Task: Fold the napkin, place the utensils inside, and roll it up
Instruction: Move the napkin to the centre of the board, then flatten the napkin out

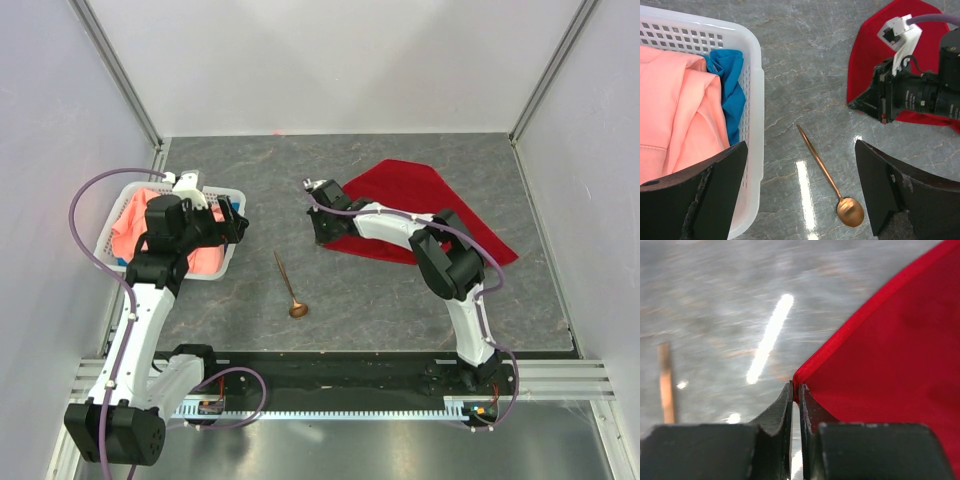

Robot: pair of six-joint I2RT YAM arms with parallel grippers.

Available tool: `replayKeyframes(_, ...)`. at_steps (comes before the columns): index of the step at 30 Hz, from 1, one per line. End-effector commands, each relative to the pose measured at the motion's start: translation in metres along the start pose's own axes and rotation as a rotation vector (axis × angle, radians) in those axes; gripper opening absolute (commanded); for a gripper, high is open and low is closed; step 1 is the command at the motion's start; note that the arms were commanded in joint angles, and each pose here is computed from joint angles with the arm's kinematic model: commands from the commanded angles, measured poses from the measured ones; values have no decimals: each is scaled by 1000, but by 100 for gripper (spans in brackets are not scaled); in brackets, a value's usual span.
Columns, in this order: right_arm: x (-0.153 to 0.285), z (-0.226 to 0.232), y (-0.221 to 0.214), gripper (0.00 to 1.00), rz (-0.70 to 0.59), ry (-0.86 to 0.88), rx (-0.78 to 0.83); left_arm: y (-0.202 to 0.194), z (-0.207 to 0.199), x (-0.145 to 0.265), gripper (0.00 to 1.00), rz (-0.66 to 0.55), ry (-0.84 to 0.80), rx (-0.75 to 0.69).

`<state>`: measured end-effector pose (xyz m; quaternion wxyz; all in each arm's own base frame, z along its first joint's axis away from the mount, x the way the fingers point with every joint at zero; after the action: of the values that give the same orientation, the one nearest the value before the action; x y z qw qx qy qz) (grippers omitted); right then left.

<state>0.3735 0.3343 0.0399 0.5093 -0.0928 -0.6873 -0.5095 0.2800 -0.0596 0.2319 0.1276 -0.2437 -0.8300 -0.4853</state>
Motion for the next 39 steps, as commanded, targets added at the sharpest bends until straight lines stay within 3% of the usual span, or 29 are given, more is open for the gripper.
replayKeyframes(1,6,46,18,12,-39,155,-3,1,-5,-3,91,3,-39,-33)
replayKeyframes(5,40,47,51,30,-137,158,-1,-9,-17,-12,86,55,-79,-18)
replayKeyframes(6,49,44,56,42,-155,140,1,-12,-22,-14,86,69,-86,-12)
replayKeyframes(7,69,40,67,46,-198,130,10,-15,-25,-17,85,77,-82,-5)
replayKeyframes(8,79,36,70,55,-214,117,14,-26,-36,-22,85,115,-98,9)
replayKeyframes(11,106,13,65,68,-228,55,17,-47,-47,-34,84,176,-94,58)
replayKeyframes(19,110,-60,9,77,-117,-105,1,-103,-76,-85,84,304,-71,65)
replayKeyframes(25,100,-85,-16,83,-41,-213,46,-130,-81,-124,83,385,-22,37)
replayKeyframes(29,90,-91,-28,83,1,-238,58,-135,-80,-138,83,395,-9,42)
replayKeyframes(33,79,-91,-40,74,48,-234,68,-144,-75,-152,82,423,15,37)
replayKeyframes(39,94,-90,-44,33,62,-232,67,-152,-64,-170,77,433,70,2)
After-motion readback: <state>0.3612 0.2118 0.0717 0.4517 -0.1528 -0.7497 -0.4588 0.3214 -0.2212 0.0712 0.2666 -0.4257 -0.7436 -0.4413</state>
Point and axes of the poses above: each gripper's point midway between its finger pads, its own x axis back along the fingers, its own z axis along the line the jaws close on, y = z × x, the point moved 2 cm from there along x, back along the fingers, and after that the axes turned 14 degrees about x, right-handed, at the moved point
